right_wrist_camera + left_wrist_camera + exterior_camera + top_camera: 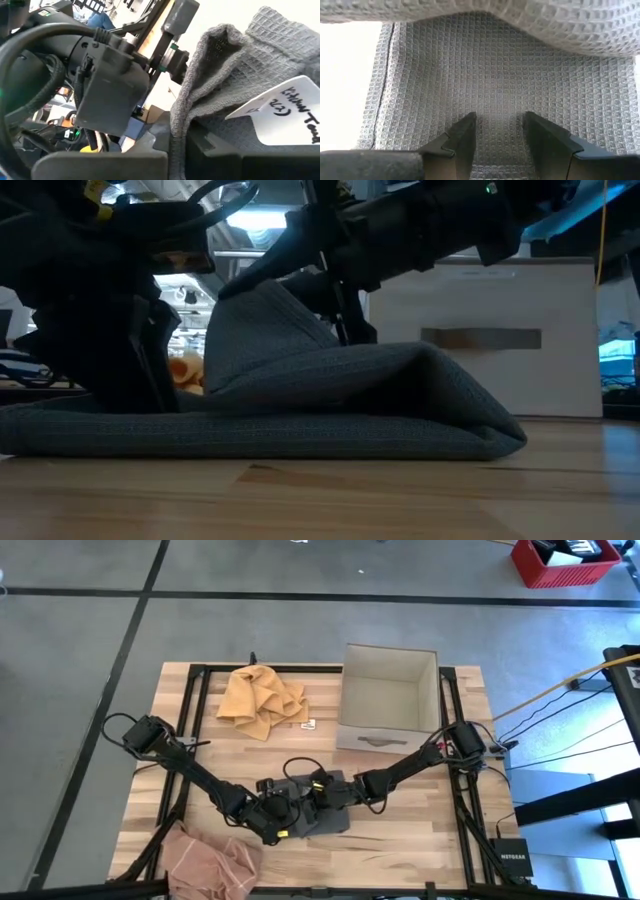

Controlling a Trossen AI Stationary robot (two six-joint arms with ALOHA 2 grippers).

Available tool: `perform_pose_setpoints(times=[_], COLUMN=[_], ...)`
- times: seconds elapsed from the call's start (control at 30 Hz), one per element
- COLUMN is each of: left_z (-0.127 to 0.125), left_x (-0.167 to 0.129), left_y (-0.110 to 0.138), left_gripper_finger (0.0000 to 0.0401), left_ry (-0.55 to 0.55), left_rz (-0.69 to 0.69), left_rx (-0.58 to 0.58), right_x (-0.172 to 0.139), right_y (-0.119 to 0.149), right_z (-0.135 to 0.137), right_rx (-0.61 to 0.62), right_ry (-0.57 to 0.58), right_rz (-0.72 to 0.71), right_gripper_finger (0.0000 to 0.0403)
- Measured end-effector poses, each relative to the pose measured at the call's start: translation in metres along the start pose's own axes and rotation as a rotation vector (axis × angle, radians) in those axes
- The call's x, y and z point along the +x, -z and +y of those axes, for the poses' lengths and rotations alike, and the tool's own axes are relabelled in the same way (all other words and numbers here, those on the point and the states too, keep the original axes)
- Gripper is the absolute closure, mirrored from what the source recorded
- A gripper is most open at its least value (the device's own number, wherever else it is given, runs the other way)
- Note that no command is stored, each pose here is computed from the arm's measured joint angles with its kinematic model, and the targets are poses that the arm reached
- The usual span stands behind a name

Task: Fold towel
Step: Fold the gray towel

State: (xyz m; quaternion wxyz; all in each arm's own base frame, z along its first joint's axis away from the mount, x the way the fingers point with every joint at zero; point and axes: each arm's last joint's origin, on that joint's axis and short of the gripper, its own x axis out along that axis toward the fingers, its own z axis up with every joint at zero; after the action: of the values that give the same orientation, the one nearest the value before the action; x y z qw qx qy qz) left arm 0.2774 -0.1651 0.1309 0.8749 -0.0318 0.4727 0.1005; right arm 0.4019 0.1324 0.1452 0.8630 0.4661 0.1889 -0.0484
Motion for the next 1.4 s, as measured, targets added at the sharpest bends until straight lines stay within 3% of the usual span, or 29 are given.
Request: perform_pose_setpoints(times=[0.3,0.53,0.7,0.83,1.0,1.13,1.27,1.4], left_z=[-0.002,-0.004,-0.005,-0.008,-0.011,-0.015,-0.018,-0.014], left_x=[-0.018,-0.061,-0.092,-0.099,-0.093,-0.074,-0.050,-0.024], left_y=[-0.013,-0.028,-0.049,-0.059,-0.070,-0.063,-0.045,-0.032], left_gripper_finger=[0.0242,0.0242,0.0242,0.0242,0.0242,0.0242,0.0242,0.0242], left_ry=[-0.003,-0.004,0.045,0.093,0.093,0.081,0.049,0.003], left_rz=[0.098,0.189,0.072,-0.036,-0.126,-0.148,-0.116,-0.070], left_rx=[0.023,0.004,-0.055,-0.042,0.021,0.022,0.052,0.036], right_x=[0.000,0.000,0.000,-0.001,-0.001,-0.005,-0.019,-0.030], right_y=[0.000,0.000,-0.004,-0.004,-0.001,0.000,0.006,0.018], right_z=[0.000,0.000,0.001,0.005,0.008,0.006,0.013,0.025], right_rx=[0.047,0.105,0.191,0.208,0.103,-0.043,-0.244,-0.541], right_ry=[-0.001,-0.005,-0.001,-0.031,-0.083,-0.075,0.003,0.011], right_rz=[0.002,0.002,-0.071,-0.100,0.010,0.110,0.152,0.172], right_gripper_finger=[0.0264,0.0236,0.0235,0.0235,0.0235,0.0235,0.0235,0.0235])
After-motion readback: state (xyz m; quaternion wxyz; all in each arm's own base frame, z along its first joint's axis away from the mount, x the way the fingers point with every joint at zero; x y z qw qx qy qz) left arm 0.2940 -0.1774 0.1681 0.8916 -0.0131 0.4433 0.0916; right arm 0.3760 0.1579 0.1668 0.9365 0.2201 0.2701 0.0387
